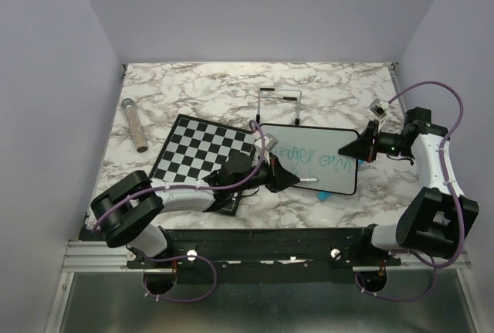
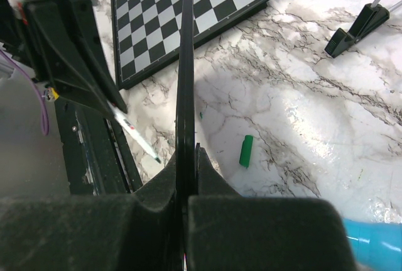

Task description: Write a sentence on the whiteboard

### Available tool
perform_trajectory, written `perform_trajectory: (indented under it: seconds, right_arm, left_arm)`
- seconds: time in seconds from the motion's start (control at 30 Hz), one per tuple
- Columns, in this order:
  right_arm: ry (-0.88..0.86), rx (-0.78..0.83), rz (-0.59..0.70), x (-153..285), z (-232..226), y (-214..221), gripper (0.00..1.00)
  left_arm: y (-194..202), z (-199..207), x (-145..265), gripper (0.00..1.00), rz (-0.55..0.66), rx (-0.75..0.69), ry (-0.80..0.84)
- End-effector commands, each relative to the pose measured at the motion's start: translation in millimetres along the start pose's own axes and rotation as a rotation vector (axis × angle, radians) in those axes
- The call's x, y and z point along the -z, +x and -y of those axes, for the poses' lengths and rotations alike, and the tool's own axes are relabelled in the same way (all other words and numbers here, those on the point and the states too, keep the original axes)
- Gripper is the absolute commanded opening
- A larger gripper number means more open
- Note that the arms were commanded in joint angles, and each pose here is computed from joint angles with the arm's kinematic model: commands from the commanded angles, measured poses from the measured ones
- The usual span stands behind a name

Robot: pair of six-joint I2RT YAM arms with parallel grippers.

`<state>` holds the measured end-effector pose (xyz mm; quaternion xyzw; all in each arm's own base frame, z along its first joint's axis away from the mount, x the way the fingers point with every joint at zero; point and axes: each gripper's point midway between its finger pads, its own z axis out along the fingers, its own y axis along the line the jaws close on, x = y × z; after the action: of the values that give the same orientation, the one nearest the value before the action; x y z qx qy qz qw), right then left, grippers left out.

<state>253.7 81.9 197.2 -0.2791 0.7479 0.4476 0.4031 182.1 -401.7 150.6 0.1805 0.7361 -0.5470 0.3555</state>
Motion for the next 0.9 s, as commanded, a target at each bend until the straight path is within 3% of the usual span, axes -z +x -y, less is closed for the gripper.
perform_trajectory:
  seconds: [0.0, 0.33, 0.87]
  right_arm:
    - [-0.021, 0.045, 0.033, -0.9, -4.8, -7.9, 0.01]
    - [-0.033, 0.031, 0.039, -2.7, -5.0, -5.8, 0.01]
    - [-0.036, 0.033, 0.039, -3.2, -6.1, -6.0, 0.0]
  left_arm:
    - [-20.4, 23.9, 14.1, 0.0, 0.069, -0.018, 0.075]
    - [-24.1, 18.6, 17.1, 0.0, 0.15, 0.006, 0.085]
    - [-9.4, 0.8, -18.4, 0.0, 0.065, -0.019, 0.035]
